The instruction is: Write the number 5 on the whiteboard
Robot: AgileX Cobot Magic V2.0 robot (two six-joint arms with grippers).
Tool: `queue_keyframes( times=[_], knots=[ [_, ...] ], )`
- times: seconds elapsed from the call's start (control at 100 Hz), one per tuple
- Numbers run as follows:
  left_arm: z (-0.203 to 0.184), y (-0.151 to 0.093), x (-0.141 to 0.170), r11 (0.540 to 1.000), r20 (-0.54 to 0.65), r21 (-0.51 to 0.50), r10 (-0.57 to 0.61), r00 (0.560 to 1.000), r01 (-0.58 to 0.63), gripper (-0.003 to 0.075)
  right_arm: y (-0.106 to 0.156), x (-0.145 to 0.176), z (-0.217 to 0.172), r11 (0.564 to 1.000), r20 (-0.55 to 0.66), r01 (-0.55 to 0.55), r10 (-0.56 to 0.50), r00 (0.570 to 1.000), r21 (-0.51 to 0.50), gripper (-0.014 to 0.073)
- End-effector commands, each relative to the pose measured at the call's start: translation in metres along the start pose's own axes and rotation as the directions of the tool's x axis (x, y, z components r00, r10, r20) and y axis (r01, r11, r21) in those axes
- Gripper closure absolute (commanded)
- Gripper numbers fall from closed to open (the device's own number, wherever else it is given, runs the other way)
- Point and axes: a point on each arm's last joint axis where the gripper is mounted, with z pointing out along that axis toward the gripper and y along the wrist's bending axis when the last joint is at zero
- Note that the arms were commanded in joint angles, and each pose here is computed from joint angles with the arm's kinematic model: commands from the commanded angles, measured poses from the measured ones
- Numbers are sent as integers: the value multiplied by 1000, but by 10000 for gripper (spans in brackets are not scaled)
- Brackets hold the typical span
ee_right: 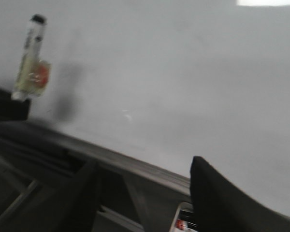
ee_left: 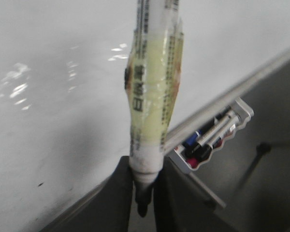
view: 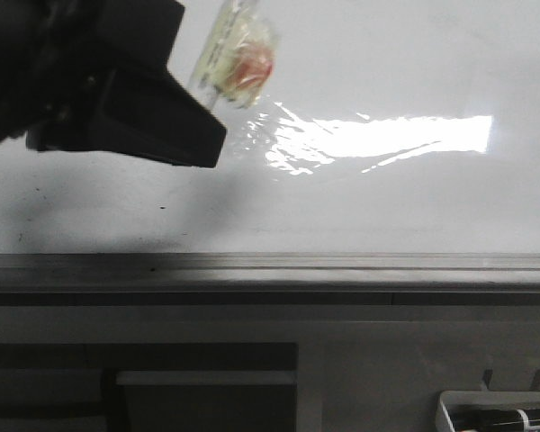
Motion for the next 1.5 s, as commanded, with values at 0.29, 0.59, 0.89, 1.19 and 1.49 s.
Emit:
queue_keyframes(
  times=[0.29,0.59,0.89,1.19,1.49],
  knots=[
    [-21,-39,-18,762,-27,77,646,763,-643,741,27,-23,18,890,104,257,-235,966,-377,225],
    [-22,-52,-19,707,47,83,702,711,-703,741,31,-36,44,859,74,265,-260,963,-438,225],
    [-22,-52,-20,706,51,81,702,710,-704,741,42,-43,81,812,23,278,-311,950,-513,226],
    [-22,-52,-20,707,51,82,701,711,-703,741,54,-35,111,795,-47,214,-290,956,-567,275],
    [-22,-52,-20,711,56,82,696,715,-698,740,55,-32,117,795,-65,210,-298,953,-569,655]
  ],
)
